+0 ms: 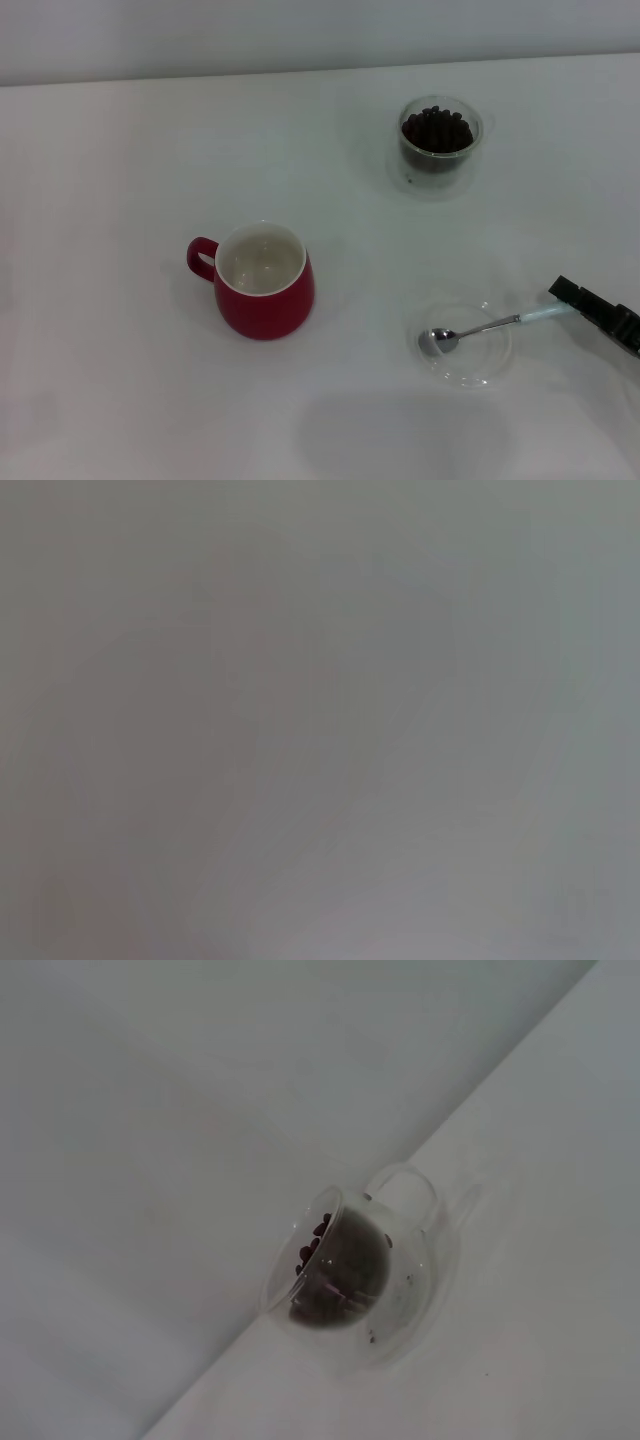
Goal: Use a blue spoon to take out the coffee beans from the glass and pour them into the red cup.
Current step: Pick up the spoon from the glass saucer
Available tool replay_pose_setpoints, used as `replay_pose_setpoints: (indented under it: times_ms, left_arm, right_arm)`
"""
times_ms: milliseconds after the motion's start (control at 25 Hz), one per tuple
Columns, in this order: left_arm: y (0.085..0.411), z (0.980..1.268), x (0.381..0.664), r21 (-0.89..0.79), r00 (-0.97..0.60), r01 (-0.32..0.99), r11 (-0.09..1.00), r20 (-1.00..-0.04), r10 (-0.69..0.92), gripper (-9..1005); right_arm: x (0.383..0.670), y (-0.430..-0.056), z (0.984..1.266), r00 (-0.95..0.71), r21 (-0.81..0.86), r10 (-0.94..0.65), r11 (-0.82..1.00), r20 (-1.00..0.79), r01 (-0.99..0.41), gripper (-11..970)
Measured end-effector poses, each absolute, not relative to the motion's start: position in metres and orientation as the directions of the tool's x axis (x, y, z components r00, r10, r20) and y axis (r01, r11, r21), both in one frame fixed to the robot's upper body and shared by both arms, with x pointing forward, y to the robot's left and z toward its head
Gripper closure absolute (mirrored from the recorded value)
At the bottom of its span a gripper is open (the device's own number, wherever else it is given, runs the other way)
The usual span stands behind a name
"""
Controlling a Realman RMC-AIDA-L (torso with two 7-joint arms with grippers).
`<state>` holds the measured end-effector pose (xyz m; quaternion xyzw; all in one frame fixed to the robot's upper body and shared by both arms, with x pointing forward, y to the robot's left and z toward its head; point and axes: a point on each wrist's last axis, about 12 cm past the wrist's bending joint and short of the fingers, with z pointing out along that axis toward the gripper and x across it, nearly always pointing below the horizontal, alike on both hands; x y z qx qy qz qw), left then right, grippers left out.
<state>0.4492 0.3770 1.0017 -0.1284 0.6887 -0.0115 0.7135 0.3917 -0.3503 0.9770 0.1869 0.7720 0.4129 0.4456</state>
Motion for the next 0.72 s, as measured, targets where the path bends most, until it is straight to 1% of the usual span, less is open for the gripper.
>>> replay_pose_setpoints:
  times_ms: [520,720]
  left_arm:
    - [0.3768,1.0017,0.4498,-0.200,0.050,-0.161,0.967,-0.980,-0.194,285]
    - [0.3767,1.0019,0.4506,-0.199,0.050,-0.160,0.967,-0.980,-0.193,284]
  right_arm:
    - [0.3895,-0.3486,0.9783,-0.543,0.828,0.673,0.556,-0.503,-0.078,635]
    - [0.3878,-0.3486,0.9817,-0.540,0.834,0.674,0.542,-0.504,-0.102,638]
